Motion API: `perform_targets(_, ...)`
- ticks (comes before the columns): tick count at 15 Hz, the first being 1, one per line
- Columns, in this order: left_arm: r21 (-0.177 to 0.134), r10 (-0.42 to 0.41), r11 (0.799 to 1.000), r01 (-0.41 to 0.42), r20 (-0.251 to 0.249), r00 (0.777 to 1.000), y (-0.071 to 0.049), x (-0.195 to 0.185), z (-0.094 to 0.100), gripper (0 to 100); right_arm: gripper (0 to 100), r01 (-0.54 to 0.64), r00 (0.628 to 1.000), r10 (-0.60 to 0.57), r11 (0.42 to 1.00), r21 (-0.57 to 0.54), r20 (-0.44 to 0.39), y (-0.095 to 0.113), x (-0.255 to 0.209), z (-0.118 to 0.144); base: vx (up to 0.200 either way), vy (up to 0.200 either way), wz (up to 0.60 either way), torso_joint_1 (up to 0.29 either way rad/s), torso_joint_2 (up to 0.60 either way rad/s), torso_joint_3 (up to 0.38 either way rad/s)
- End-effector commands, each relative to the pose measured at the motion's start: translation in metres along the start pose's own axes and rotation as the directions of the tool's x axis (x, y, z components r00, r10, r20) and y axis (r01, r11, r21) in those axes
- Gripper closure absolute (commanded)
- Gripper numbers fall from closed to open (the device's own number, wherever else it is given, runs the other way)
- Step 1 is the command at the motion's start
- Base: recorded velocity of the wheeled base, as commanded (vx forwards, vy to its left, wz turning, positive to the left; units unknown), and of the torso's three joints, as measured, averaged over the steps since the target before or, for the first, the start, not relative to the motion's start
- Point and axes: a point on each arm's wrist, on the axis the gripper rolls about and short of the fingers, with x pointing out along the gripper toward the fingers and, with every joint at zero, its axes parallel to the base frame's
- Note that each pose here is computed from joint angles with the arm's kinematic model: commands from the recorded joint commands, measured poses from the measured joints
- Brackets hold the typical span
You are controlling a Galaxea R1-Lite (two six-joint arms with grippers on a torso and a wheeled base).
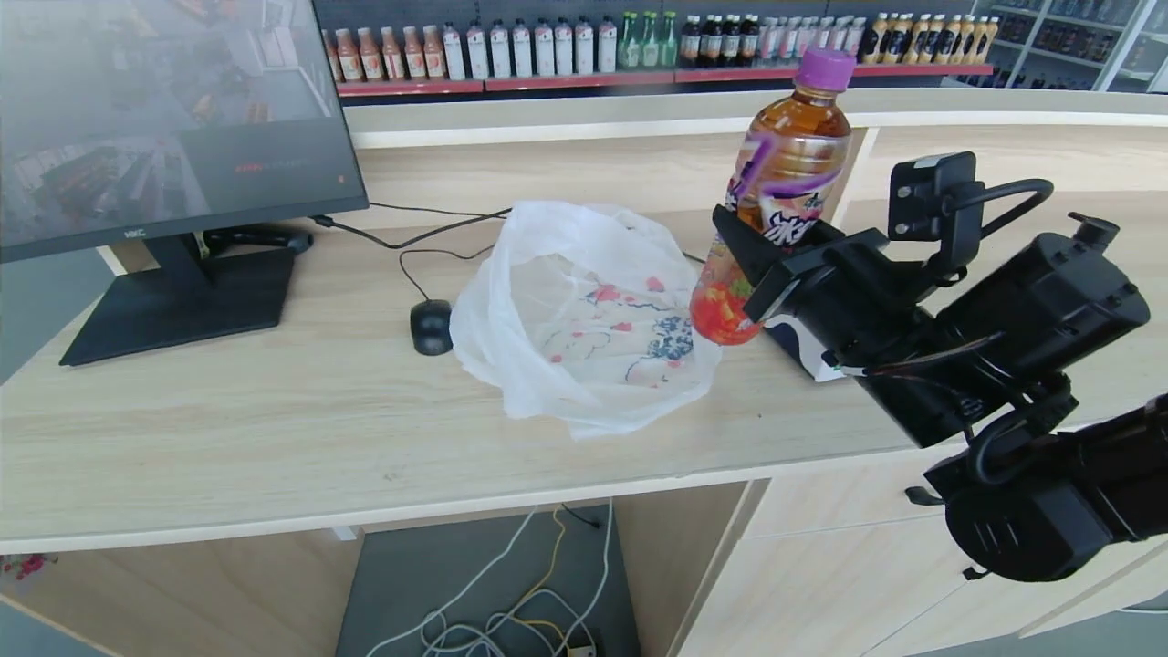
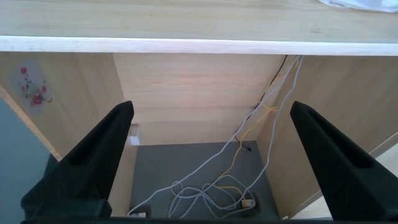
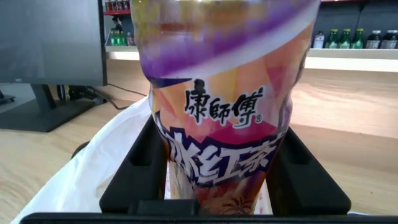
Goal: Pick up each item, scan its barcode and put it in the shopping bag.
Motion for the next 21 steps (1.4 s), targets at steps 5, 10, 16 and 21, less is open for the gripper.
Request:
perform_targets(5,0.001,0.001,1.0,-0.001,0.0,1.0,0.0,0.0,0.0,0,100,-0.002,1.0,0.002,1.0,0.0,0.011,0.001,0.009,-0.006,0.0,0.0,0.0,0.0,0.0,0.0)
perform_targets(10,0.001,0.001,1.0,-0.001,0.0,1.0,0.0,0.0,0.0,0,100,-0.024,0.999,0.024,1.0,0.012,0.024,0.012,0.03,-0.024,0.0,0.0,0.0,0.0,0.0,0.0)
perform_targets(16,0.001,0.001,1.0,-0.001,0.0,1.0,0.0,0.0,0.0,0,100,-0.068,0.998,0.068,0.997,0.042,0.011,0.04,0.051,-0.059,0.0,0.0,0.0,0.0,0.0,0.0)
perform_targets(21,0.001,0.001,1.0,-0.001,0.0,1.0,0.0,0.0,0.0,0,100,-0.081,0.997,0.082,0.996,0.046,-0.003,0.048,0.059,-0.078,0.0,0.0,0.0,0.0,0.0,0.0)
